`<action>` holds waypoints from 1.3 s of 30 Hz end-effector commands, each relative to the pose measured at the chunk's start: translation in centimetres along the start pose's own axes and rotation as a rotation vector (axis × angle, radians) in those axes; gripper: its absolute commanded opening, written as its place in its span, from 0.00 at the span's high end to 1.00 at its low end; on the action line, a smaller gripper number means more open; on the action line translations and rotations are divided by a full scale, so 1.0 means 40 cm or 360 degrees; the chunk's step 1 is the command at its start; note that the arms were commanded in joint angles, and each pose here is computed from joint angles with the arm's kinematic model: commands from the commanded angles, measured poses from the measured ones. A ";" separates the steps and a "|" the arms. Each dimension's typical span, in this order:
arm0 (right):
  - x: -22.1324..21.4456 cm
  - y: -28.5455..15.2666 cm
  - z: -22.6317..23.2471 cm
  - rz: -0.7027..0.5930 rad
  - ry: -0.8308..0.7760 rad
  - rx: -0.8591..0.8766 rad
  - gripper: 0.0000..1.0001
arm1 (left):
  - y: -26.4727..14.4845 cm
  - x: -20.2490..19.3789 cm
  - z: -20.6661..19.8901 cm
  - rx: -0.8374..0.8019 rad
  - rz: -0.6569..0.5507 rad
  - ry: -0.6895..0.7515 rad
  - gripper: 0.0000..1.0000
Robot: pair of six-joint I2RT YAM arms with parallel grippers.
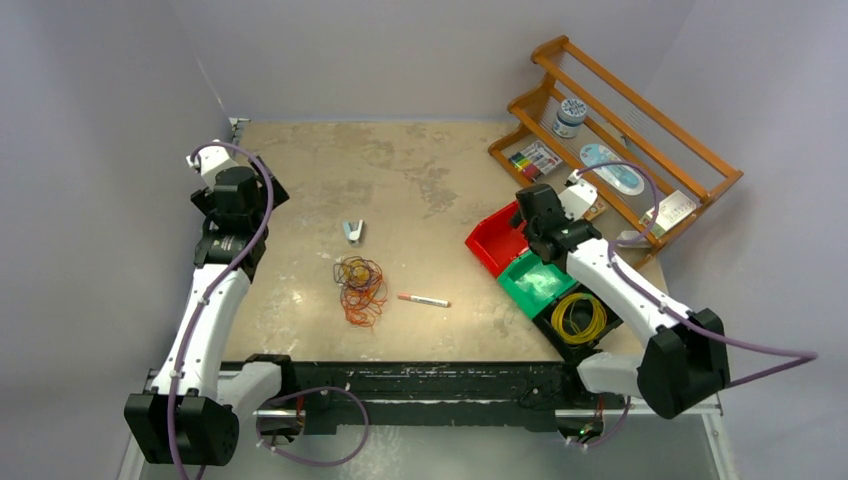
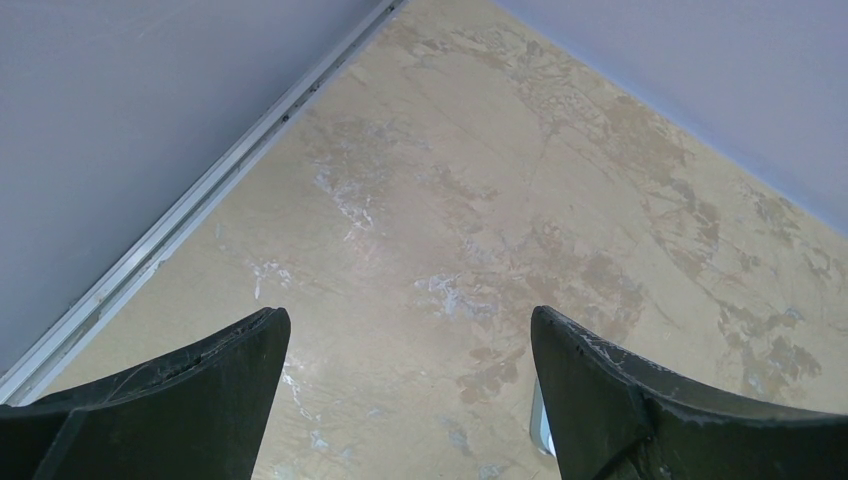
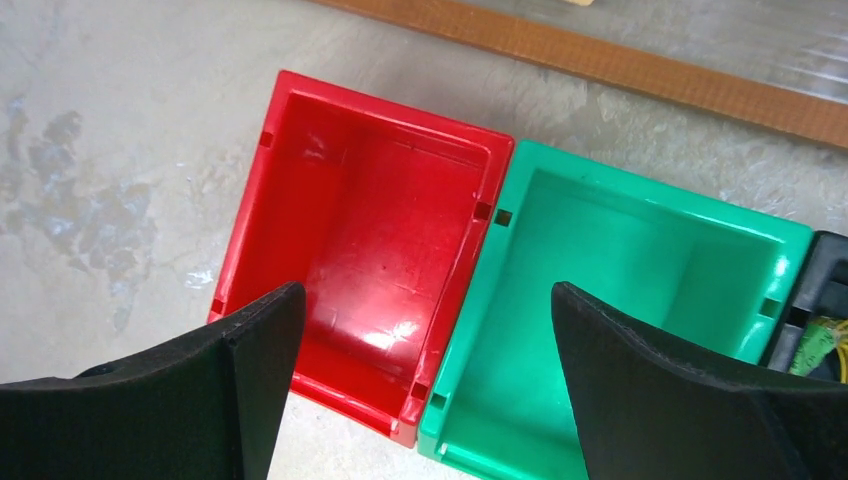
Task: Untangle the cables
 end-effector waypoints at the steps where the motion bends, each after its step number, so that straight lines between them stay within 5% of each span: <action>1: -0.034 0.040 0.000 0.0080 -0.0003 -0.0021 0.07 | -0.003 0.036 -0.004 -0.0027 -0.0069 -0.0053 0.09; 23: -0.105 0.145 0.006 0.0237 -0.0081 0.0000 0.12 | -0.001 0.033 -0.007 -0.0048 -0.0059 -0.0049 0.10; 39: -0.219 0.121 0.099 0.0400 -0.0310 0.0181 0.18 | 0.001 0.031 -0.009 -0.0053 -0.0047 -0.0041 0.10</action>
Point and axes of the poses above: each gripper's point midway between its finger pads, its own y axis out along the fingers, its own z axis along the line the jaws close on, x = y × z, the point moved 8 cm from there along -y, back along the fingers, and after that the axes turned 13 degrees about y, right-handed, at the moved point
